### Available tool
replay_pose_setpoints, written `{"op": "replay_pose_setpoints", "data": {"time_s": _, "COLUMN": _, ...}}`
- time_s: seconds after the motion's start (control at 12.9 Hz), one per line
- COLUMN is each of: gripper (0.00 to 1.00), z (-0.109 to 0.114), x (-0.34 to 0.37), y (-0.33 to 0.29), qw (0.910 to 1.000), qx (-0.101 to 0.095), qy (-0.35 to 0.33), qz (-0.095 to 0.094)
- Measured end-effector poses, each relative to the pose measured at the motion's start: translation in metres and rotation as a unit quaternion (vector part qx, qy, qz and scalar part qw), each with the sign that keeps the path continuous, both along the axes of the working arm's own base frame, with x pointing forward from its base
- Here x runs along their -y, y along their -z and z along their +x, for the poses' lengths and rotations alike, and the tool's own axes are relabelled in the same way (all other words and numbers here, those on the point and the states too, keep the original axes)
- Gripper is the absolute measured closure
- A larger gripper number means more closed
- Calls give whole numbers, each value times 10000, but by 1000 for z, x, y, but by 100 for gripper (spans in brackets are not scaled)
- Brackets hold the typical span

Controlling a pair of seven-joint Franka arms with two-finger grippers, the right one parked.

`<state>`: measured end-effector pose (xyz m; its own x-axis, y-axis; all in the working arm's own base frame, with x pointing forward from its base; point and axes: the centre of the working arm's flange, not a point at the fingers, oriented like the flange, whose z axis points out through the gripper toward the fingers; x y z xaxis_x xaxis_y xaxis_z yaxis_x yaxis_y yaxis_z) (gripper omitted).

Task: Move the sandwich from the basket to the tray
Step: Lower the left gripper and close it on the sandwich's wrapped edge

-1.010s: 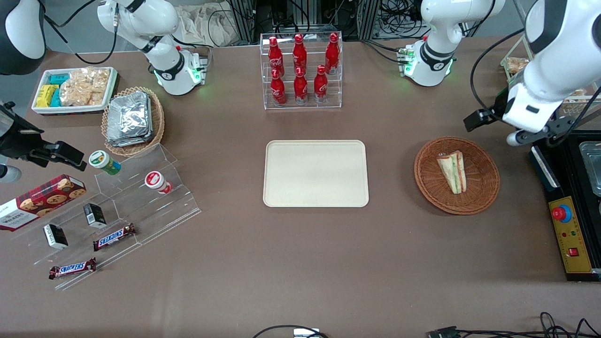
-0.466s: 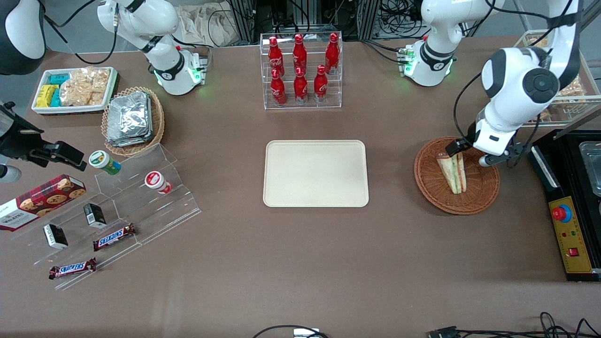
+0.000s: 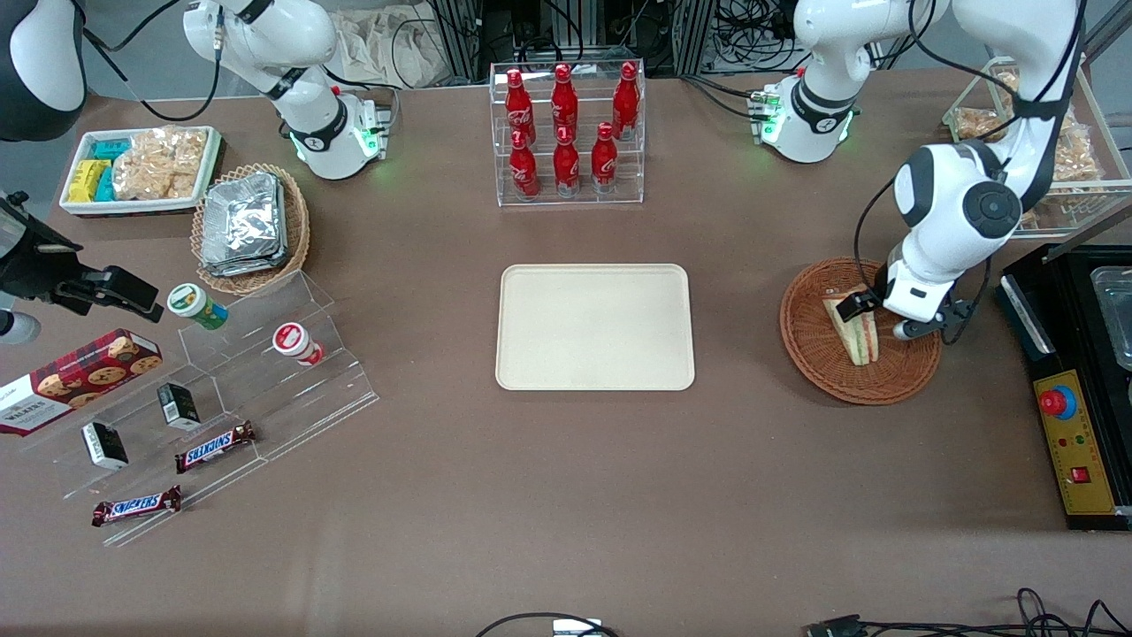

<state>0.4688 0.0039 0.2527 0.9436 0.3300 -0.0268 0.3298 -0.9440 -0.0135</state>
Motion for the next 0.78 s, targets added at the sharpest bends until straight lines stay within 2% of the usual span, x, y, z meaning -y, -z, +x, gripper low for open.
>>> {"op": "replay_pose_setpoints", "data": {"time_s": 0.39, "gripper": 2, "z": -1, "x": 0, "y": 21, "qw": 10000, "qx": -75, "qy": -6, "qz": -49}}
{"op": "replay_pose_setpoints", "data": {"time_s": 0.54, "gripper": 6, "z": -1, "x": 0, "y": 24, "qw": 10000, "qx": -73, "qy": -6, "qz": -59}}
{"op": "replay_pose_setpoints", "data": {"time_s": 0.7, "gripper": 25, "z": -1, "x": 0, "y": 27, "qw": 9999, "qx": -87, "qy": -6, "qz": -67}}
{"op": "replay_pose_setpoints", "data": {"time_s": 0.78, "gripper": 38, "z": -1, "x": 0, "y": 28, "qw": 9999, "qx": -88, "qy": -5, "qz": -67}}
